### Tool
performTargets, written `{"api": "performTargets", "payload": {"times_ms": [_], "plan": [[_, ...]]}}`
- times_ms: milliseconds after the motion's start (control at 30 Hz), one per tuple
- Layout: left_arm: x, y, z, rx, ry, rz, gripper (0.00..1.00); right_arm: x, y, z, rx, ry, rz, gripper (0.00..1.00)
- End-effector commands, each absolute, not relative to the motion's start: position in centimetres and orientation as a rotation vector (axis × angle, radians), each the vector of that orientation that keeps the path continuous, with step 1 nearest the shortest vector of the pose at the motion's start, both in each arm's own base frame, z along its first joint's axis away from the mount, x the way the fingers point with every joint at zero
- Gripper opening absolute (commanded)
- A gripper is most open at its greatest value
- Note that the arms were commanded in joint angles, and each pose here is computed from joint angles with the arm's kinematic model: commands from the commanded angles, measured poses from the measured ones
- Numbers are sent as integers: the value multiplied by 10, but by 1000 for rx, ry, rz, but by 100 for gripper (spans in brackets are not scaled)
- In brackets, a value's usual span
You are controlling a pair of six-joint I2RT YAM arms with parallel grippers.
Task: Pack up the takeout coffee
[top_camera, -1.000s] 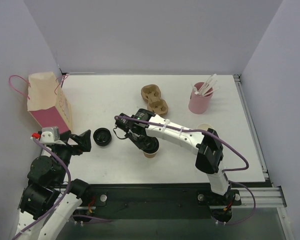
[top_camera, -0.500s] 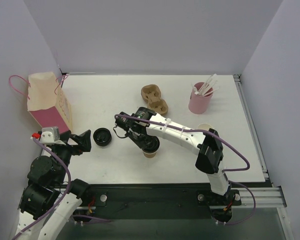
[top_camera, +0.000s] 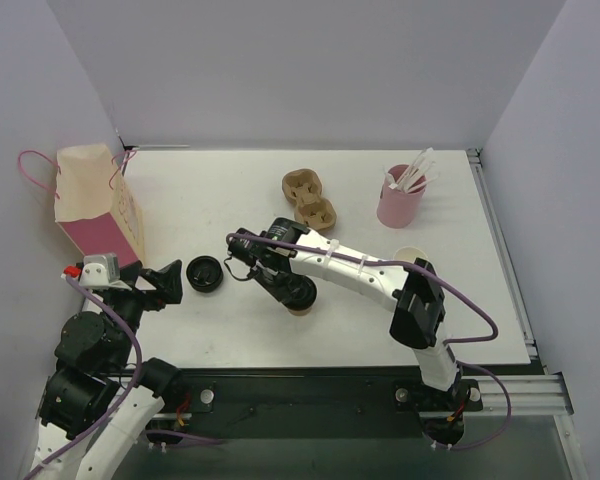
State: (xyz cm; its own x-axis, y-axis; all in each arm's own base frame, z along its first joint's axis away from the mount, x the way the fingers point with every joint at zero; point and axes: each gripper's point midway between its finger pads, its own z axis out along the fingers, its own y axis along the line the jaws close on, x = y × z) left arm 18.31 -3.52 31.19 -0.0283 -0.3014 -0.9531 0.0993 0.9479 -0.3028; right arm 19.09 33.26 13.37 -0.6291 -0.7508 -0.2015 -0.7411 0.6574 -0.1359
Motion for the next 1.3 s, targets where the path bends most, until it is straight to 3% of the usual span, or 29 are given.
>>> {"api": "performTargets", "payload": {"times_ms": [0, 1267], "plan": [[184, -32, 315, -177, 1558, -311, 97, 183, 316, 121, -1271, 2691, -156, 0], [184, -33, 314, -173, 1560, -317, 97, 213, 313, 134, -1158, 2627, -185, 4]]}}
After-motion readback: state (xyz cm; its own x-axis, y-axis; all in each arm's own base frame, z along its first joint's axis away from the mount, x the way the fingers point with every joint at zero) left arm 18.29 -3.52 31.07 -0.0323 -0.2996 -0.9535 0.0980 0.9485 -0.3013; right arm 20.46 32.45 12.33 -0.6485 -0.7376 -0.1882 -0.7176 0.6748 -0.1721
